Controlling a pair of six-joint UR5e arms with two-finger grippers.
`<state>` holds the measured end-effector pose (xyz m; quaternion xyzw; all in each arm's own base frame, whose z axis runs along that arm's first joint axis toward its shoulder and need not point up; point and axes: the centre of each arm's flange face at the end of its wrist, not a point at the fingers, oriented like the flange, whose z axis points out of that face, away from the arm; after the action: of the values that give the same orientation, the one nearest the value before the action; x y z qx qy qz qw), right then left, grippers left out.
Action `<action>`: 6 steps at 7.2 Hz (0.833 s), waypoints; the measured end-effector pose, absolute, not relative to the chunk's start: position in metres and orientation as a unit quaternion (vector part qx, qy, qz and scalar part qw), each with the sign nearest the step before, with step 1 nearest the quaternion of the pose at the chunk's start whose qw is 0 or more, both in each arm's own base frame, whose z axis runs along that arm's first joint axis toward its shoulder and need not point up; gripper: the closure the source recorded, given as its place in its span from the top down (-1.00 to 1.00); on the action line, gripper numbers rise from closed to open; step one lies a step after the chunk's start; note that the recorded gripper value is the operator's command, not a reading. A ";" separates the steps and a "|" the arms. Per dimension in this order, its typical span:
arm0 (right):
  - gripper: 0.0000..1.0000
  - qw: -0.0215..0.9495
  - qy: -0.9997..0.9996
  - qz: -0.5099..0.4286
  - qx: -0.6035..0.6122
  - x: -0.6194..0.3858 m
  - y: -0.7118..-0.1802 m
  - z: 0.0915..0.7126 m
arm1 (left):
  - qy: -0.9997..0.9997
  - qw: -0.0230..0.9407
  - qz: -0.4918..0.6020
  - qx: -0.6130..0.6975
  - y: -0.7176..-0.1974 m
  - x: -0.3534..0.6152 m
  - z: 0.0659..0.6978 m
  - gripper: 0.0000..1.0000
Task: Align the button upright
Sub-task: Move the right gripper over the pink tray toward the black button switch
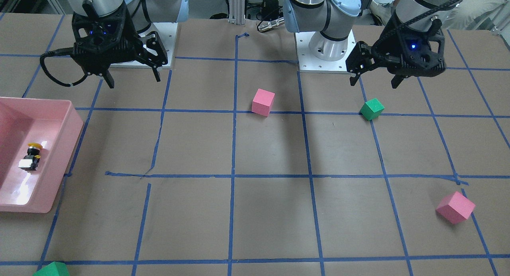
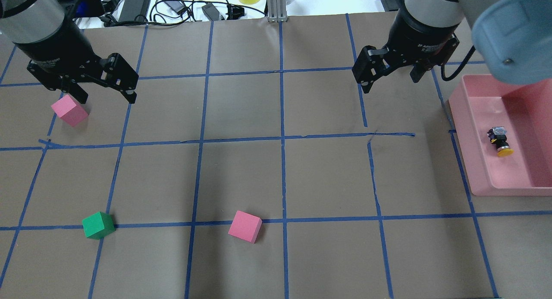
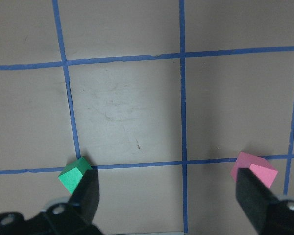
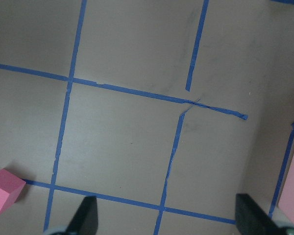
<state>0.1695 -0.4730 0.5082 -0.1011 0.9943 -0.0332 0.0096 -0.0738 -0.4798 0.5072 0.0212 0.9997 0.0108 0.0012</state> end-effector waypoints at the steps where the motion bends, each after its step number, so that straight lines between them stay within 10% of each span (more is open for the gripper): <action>1: 1.00 0.010 0.995 -0.034 -0.098 0.169 -0.474 0.508 | 1.000 0.003 0.012 0.021 -0.480 -0.073 0.506 1.00; 6: 1.00 0.007 1.000 -0.005 -0.008 0.033 -0.522 0.477 | 1.000 0.009 0.016 0.021 -0.483 -0.071 0.502 1.00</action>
<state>0.0328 -0.5221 0.4770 -0.0084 0.9999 -0.0051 0.0074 -0.0709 -0.4825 0.5020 0.0211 0.9996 0.0159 0.0087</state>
